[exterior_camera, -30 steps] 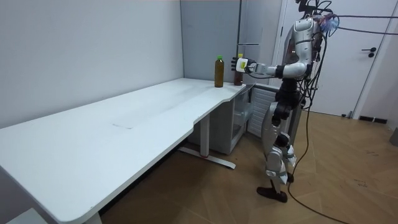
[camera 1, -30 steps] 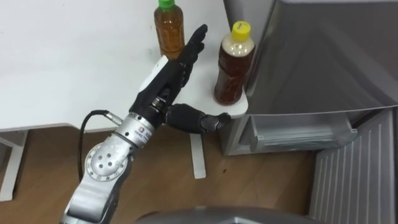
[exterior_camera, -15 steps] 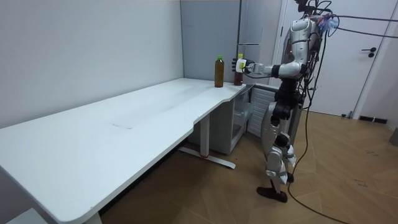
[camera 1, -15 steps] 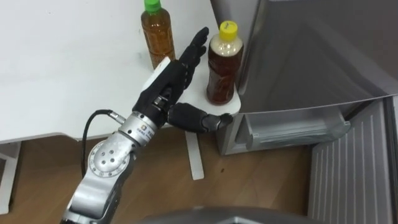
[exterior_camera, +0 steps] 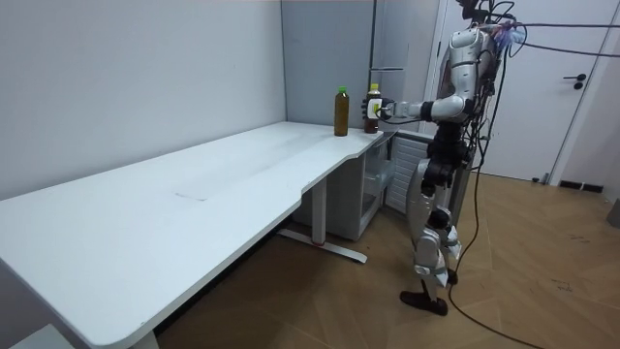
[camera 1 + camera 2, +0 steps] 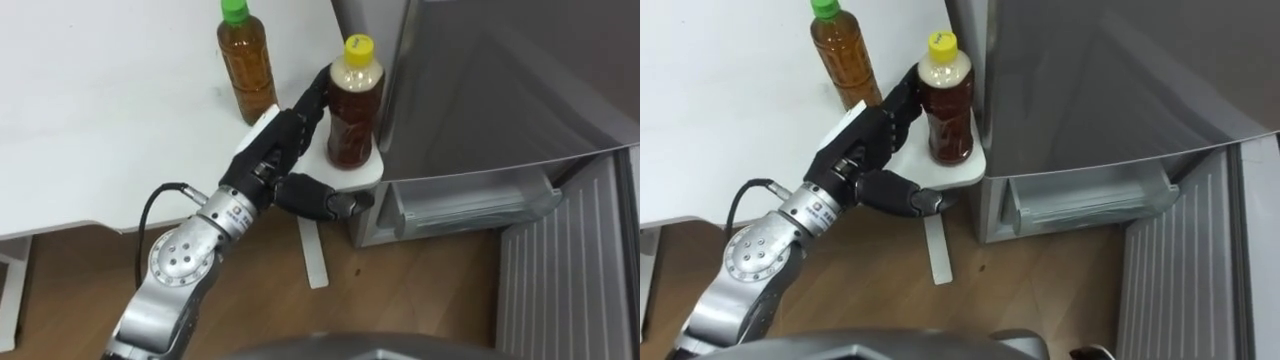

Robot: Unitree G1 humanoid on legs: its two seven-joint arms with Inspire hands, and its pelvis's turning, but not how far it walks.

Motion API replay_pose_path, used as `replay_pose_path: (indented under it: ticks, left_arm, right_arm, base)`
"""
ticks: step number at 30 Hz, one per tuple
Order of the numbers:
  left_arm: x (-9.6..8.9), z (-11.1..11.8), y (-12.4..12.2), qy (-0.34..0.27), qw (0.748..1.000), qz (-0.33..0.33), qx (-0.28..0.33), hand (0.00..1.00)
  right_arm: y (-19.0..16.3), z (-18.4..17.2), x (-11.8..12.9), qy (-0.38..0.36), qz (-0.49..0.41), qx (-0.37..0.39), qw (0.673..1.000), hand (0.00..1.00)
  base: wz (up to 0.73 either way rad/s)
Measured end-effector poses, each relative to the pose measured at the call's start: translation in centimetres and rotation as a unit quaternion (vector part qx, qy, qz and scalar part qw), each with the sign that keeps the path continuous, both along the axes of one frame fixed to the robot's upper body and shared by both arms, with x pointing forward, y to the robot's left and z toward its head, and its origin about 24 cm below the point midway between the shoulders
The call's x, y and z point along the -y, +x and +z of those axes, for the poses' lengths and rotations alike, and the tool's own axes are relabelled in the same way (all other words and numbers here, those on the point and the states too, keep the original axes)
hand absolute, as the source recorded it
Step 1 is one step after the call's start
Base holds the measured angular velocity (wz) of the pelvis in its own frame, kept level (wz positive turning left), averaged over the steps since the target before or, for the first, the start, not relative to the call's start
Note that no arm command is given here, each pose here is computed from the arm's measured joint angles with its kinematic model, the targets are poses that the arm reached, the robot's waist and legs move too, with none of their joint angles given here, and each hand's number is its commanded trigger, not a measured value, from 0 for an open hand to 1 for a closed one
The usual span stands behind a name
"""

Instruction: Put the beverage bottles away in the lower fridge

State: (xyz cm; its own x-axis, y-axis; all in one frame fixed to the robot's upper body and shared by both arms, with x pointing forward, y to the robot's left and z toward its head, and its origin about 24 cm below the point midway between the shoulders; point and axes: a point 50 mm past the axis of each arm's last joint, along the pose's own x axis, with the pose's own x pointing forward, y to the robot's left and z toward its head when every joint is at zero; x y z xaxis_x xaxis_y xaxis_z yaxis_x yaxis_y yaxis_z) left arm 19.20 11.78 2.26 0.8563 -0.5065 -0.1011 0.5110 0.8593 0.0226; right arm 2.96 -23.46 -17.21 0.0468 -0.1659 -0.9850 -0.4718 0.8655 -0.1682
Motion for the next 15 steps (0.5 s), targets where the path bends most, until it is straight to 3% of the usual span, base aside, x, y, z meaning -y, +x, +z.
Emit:
replay_pose_path:
  ticks: [15]
  left_arm:
    - [-0.4, 0.7, 2.2, -0.013, 1.000, 0.017, 0.007, 0.00]
  right_arm:
    - [-0.3, 0.0, -0.1, -0.002, -0.011, -0.007, 1.000, 0.00]
  base:
    - [-0.04]
